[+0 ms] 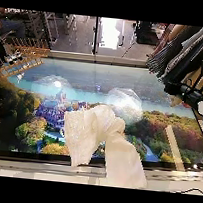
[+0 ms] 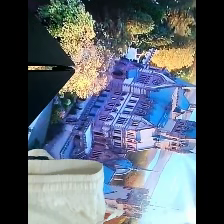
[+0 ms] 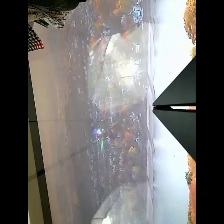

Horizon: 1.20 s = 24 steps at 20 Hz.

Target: Fold the clothes and pants, and hang the long-sleeved shirts on hangers.

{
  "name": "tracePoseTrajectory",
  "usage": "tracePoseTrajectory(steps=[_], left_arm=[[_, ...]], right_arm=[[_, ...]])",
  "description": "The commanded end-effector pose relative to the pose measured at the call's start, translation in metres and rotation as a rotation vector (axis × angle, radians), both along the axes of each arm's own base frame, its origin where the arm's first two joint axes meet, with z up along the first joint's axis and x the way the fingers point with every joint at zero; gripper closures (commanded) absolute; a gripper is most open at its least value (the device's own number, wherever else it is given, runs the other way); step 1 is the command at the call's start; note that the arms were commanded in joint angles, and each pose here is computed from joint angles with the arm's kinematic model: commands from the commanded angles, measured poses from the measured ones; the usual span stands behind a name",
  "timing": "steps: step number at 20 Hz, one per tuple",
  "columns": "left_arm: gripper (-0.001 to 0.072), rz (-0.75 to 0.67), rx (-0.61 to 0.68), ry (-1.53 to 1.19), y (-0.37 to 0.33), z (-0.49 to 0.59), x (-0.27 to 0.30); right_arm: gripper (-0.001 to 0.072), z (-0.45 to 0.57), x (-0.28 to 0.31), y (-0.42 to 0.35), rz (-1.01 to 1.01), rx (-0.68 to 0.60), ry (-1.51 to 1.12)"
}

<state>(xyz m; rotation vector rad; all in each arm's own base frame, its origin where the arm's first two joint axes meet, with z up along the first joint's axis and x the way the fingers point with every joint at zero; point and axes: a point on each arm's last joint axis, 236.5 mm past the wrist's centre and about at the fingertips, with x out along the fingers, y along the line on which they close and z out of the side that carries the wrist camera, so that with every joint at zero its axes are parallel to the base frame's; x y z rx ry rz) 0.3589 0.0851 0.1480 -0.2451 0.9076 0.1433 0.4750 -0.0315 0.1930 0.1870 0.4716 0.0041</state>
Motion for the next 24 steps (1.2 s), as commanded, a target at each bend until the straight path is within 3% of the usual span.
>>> tracePoseTrajectory(steps=[1, 12, 13, 14, 15, 19, 24], left_arm=[[0.0696, 0.001, 0.001, -0.002, 0.000, 0.001, 0.000], [0.0689, 0.007, -0.003, -0.054, 0.001, 0.008, 0.010], [0.0625, 0.001, -0.026, -0.063, -0.004, 0.010, 0.011], [0.0408, -0.007, -0.057, -0.075, -0.011, 0.012, 0.014], [0.0050, -0.014, -0.085, -0.083, -0.017, 0.013, 0.015], [0.0024, -0.144, -0.262, -0.102, -0.077, 0.021, 0.018], [0.0024, -0.404, -0.274, -0.021, -0.145, 0.004, 0.010]], right_arm=[[0.0688, 0.000, 0.000, 0.000, 0.000, 0.002, 0.000], [0.0687, 0.002, 0.001, 0.003, -0.004, 0.038, -0.006], [0.0687, 0.005, 0.001, 0.012, -0.012, 0.139, -0.011], [0.0687, 0.009, 0.002, 0.021, -0.011, 0.222, -0.019], [0.0687, 0.013, 0.002, 0.028, -0.009, 0.294, -0.026], [0.0687, 0.026, 0.003, 0.047, 0.011, 0.456, -0.042], [0.0686, 0.054, 0.009, 0.035, -0.033, 0.488, -0.157]])
